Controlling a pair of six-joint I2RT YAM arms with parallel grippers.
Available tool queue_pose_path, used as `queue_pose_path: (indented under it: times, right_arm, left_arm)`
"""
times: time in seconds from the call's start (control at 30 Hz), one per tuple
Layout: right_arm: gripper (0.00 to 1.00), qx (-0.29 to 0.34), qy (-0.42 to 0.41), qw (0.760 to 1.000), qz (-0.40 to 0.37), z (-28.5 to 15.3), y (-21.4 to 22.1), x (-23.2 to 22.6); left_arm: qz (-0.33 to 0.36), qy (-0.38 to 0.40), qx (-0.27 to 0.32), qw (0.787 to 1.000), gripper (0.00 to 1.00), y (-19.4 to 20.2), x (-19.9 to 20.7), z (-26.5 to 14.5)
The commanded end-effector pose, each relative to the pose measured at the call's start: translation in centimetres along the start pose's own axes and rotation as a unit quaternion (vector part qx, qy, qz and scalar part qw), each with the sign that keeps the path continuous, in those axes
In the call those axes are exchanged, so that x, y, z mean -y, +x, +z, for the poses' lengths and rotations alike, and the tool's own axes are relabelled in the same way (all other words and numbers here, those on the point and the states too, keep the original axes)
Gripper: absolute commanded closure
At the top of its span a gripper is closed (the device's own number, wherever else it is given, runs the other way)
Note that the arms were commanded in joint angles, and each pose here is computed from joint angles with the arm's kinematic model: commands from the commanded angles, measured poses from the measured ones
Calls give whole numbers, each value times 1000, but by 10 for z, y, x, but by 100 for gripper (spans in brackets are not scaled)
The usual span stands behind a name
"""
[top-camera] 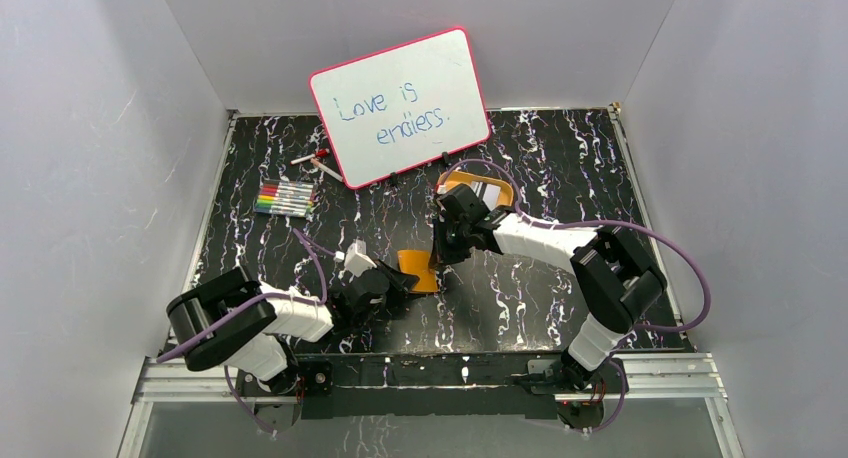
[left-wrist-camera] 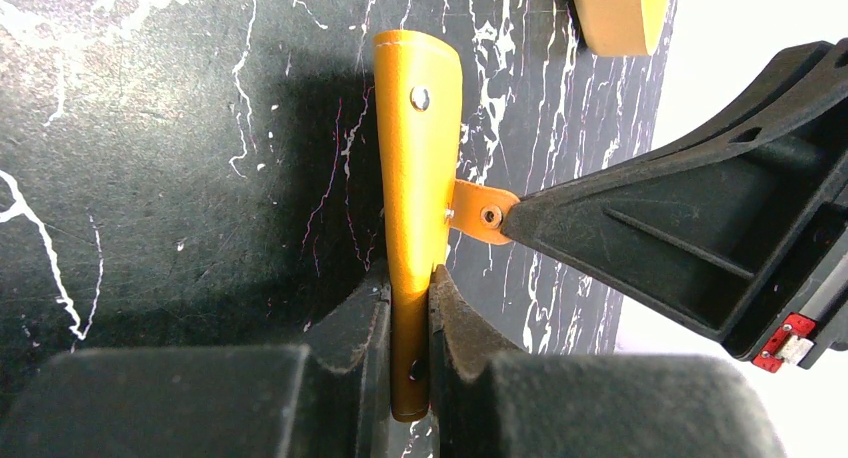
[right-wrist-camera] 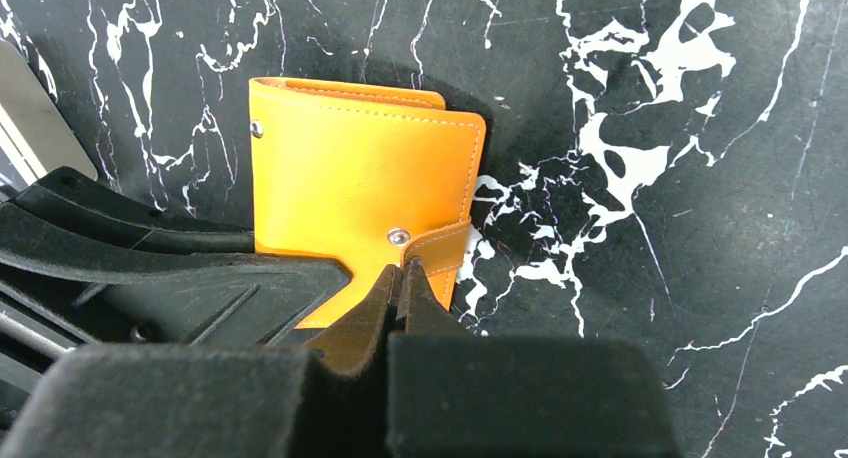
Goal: Put the credit cards into the card holder
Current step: Close the card holder at the center of the board.
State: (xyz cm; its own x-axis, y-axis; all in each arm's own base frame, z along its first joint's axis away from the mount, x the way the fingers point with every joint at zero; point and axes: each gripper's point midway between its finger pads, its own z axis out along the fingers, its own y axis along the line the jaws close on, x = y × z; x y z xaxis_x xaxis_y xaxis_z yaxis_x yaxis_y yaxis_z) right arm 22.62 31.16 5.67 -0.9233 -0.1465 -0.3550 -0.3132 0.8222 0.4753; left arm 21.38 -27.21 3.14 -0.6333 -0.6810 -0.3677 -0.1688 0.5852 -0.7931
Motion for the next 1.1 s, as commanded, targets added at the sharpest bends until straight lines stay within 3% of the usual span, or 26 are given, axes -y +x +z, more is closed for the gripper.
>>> queue_pose_path:
  times: [0.0,0.37,1.07]
  right_arm:
    - [100,21,-71,997,-29,-6,-13,-31]
    - [100,-13,-75,996,-38,12,-4,-27]
    - [100,7,-39,999,-31,13,-14,-14]
  left_arm:
    - [71,-118,-1,990,100,2,-77,-6]
    - [76,-130,-3,989,100,4,-82,-5]
    - [83,-135,0,987,100,1,-84,-7]
